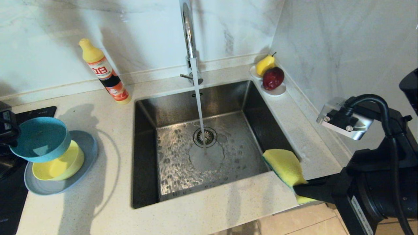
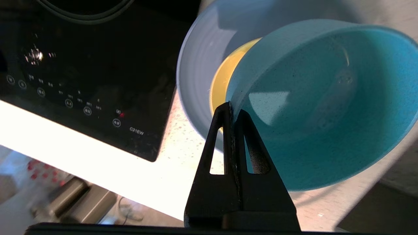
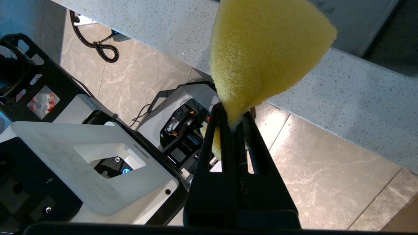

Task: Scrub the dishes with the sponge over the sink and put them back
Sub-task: Pick up a bowl and the sponge, then wash the bowl

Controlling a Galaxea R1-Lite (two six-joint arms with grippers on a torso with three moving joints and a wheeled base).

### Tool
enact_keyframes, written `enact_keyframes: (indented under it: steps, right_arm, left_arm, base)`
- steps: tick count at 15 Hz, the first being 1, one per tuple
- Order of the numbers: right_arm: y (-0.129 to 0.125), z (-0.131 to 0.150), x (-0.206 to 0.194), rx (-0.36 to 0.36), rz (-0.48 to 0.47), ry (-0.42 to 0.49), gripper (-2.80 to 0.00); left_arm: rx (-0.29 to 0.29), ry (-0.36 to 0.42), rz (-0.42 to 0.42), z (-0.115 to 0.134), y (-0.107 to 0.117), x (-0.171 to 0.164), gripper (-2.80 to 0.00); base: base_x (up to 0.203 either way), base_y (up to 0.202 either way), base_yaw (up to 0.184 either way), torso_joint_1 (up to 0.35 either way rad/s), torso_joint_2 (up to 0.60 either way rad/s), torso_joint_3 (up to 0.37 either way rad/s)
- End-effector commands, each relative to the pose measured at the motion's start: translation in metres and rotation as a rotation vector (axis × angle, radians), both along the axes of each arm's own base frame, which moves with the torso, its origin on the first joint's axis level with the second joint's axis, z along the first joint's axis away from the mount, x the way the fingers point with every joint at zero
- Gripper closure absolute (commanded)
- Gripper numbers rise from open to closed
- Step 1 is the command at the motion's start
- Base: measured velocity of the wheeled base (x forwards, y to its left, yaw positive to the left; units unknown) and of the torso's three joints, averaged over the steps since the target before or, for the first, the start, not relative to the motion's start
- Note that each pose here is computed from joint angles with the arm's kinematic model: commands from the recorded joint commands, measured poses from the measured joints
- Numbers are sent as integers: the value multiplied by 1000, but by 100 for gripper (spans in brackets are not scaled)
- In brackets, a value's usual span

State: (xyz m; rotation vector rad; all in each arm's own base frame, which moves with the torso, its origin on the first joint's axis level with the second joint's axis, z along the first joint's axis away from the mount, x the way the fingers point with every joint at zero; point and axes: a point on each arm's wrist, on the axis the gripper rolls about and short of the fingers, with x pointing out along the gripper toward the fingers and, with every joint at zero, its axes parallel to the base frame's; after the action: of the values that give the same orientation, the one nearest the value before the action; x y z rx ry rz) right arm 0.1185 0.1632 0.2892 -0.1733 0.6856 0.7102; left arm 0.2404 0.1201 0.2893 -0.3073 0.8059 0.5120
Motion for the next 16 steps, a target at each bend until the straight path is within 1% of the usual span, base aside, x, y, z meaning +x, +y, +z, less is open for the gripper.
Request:
enact_keyframes:
  steps: [1, 2, 4, 6, 8, 9, 10, 13, 15, 16]
  right_arm:
    - [0, -1, 0, -4, -1, 4, 0]
    - [0, -1, 0, -2, -2, 4, 0]
    - [-1, -1, -1, 2, -5, 3, 0]
    - [-4, 2, -2, 11, -7, -7, 0]
    - [-6, 4, -3, 18, -8, -13, 0]
    - [-7, 5, -4, 21, -9, -16, 0]
    - [-8, 5, -4, 21, -12, -17, 0]
    - [-10, 5, -2, 22, -25, -17, 0]
    - [-10, 6, -1, 25, -29, -18, 0]
    - [-10, 5, 0, 23, -33, -17, 0]
  left_arm:
    - [6, -86, -17, 28, -9, -13, 0]
    - [-16, -115, -36, 37, -15, -18, 0]
    - [-74, -167, -90, 53, -39, -20, 0]
    - [-139, -204, -155, 61, -69, -16, 0]
    - [-188, -211, -229, 64, -96, -10, 0]
    - [-211, -201, -269, 62, -111, -4, 0]
    - [-233, -187, -293, 59, -123, 2, 0]
    - [-281, -117, -355, 39, -157, 31, 0]
    - [-307, -114, -374, 27, -177, 52, 0]
    - [-311, -115, -383, 20, -188, 61, 0]
  base:
    - [0, 0, 0, 0, 0, 0]
    - [0, 0, 0, 0, 0, 0]
    - [0, 0, 0, 0, 0, 0]
    - [0, 0, 0, 0, 0, 0]
    - [0, 0, 0, 0, 0, 0]
    - [0, 0, 0, 0, 0, 0]
    - [0, 0, 0, 0, 0, 0]
    - [0, 0, 0, 0, 0, 0]
    - [0, 0, 0, 0, 0, 0]
    - [0, 0, 0, 0, 0, 0]
